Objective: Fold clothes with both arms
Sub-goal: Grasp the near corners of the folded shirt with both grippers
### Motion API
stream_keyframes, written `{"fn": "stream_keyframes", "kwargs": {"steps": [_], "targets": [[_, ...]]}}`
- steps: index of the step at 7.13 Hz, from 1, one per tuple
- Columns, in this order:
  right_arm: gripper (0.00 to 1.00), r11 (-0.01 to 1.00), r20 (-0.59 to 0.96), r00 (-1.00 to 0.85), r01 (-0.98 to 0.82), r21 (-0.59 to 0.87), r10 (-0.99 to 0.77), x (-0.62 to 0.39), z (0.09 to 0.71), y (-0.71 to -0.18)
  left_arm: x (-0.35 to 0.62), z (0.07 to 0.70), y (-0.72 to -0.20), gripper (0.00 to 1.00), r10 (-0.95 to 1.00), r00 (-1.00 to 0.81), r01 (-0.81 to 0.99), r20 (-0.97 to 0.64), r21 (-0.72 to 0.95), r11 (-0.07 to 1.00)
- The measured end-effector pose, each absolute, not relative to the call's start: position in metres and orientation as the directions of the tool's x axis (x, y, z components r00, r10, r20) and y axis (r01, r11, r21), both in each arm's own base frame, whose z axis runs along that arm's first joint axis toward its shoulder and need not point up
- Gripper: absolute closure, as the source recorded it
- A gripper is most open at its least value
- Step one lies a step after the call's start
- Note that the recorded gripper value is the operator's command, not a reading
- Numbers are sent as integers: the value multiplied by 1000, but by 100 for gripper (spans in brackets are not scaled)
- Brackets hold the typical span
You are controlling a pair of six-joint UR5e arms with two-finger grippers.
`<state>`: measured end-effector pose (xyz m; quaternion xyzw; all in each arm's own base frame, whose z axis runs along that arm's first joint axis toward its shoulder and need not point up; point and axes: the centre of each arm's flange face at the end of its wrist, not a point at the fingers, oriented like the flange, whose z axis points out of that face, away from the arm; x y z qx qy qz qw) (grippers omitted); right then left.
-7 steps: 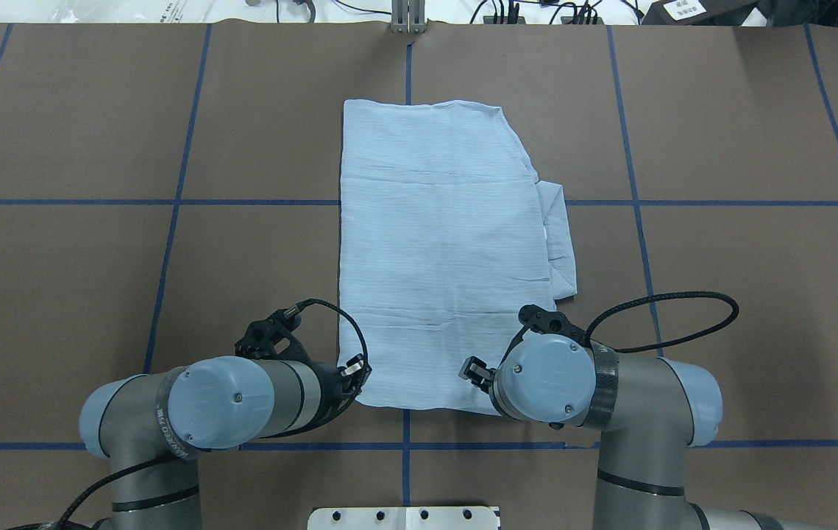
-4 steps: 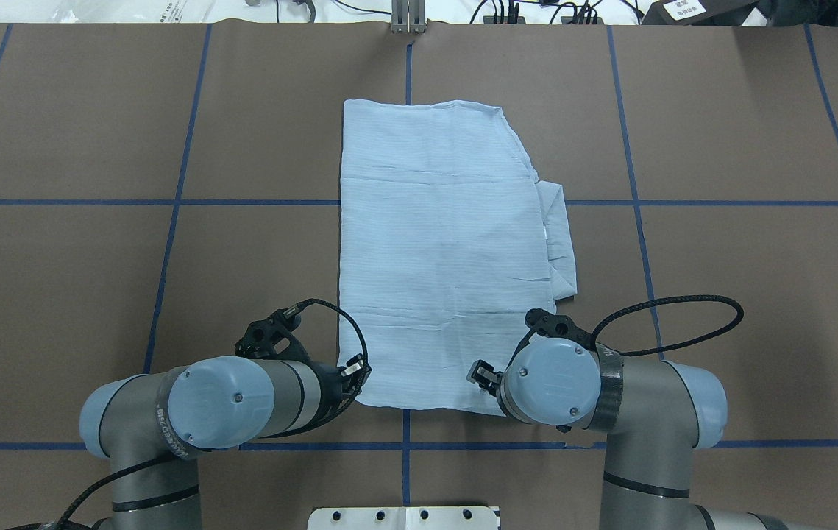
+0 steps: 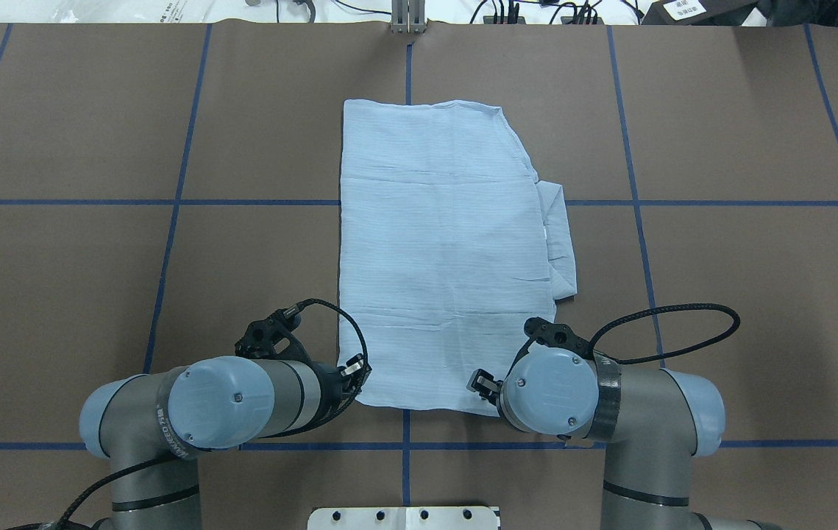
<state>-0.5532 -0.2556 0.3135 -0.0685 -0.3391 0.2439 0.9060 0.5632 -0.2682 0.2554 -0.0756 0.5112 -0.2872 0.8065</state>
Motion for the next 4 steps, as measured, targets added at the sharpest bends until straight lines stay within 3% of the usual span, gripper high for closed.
{"fn": "stream_keyframes", "kwargs": {"steps": [2, 4], "targets": [[0, 876, 582, 656, -387, -288, 481, -556, 313, -249, 563, 255, -269, 100, -541, 312, 387, -781, -416, 823], [18, 877, 585, 655, -384, -287, 479, -557, 312, -248, 563, 255, -269, 100, -541, 312, 387, -781, -416, 823]]}}
